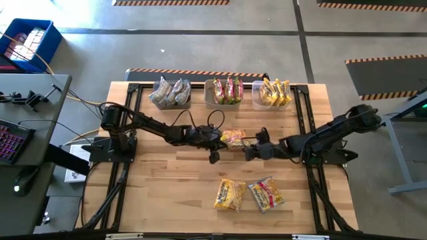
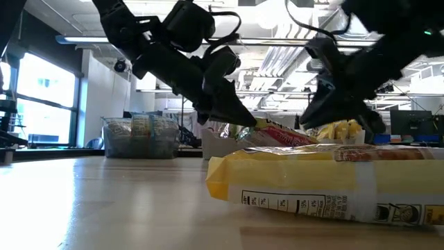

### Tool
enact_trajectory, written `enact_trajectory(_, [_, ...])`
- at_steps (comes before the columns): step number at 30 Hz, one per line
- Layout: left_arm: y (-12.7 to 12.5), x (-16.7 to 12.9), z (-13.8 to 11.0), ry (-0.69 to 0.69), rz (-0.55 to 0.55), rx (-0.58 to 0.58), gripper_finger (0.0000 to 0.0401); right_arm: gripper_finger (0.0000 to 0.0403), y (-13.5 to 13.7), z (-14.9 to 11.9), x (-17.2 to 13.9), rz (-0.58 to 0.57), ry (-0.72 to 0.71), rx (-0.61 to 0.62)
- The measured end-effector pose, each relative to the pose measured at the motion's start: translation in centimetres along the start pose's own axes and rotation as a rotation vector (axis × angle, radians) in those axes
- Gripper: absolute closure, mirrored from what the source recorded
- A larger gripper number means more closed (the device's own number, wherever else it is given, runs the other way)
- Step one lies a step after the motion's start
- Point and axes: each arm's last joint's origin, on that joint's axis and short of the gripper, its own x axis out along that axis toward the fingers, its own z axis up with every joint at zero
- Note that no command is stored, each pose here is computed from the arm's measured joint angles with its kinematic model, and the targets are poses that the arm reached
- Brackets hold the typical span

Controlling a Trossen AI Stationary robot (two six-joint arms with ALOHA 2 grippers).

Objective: Sort Maruchan noodles
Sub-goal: Put the green noodle pack into the gray bin

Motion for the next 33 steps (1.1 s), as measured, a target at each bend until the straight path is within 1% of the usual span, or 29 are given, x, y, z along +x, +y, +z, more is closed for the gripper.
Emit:
enact_trajectory(2, [0.0,0.0,0.0,0.000,0.000,-0.012,0.0401,0.0345,-0.6,-1.2,-0.5,0.010,-0.055,0.154])
enact_trajectory(5, [0.0,0.0,0.1,-0.012,0.002,-0.013,0.0401,0.0318,-1.5,-3.0,-1.0,0.061,-0.129,0.376])
enact_trajectory(7, [0.0,0.0,0.2,-0.023,0.000,-0.013,0.0401,0.0299,-1.8,-3.9,-0.9,0.091,-0.173,0.487])
enact_trajectory(11, [0.0,0.0,0.3,-0.038,0.029,-0.014,0.0401,0.0261,-2.0,-4.8,0.0,0.130,-0.209,0.661])
enact_trajectory(15, [0.0,0.0,0.6,-0.070,0.042,-0.026,0.0401,0.0231,-1.6,-5.0,1.6,0.237,-0.224,0.861])
enact_trajectory(19, [-0.3,-0.1,0.8,-0.105,0.046,-0.043,0.0401,0.0220,-1.5,-5.3,3.0,0.364,-0.289,0.986])
enact_trajectory(21, [-0.5,-0.1,0.8,-0.108,0.053,-0.040,0.0401,0.0219,-1.6,-5.7,3.7,0.392,-0.317,1.041])
enact_trajectory(24, [-0.9,-0.1,0.7,-0.113,0.057,-0.037,0.0401,0.0219,-1.2,-6.3,4.9,0.432,-0.339,1.160])
enact_trajectory(27, [-1.2,-0.1,0.7,-0.119,0.048,-0.035,0.0401,0.0219,-0.8,-6.8,6.0,0.466,-0.396,1.247])
enact_trajectory(33, [-1.8,-0.2,0.6,-0.119,0.034,-0.026,0.0401,0.0219,-1.0,-6.9,6.5,0.471,-0.441,1.259])
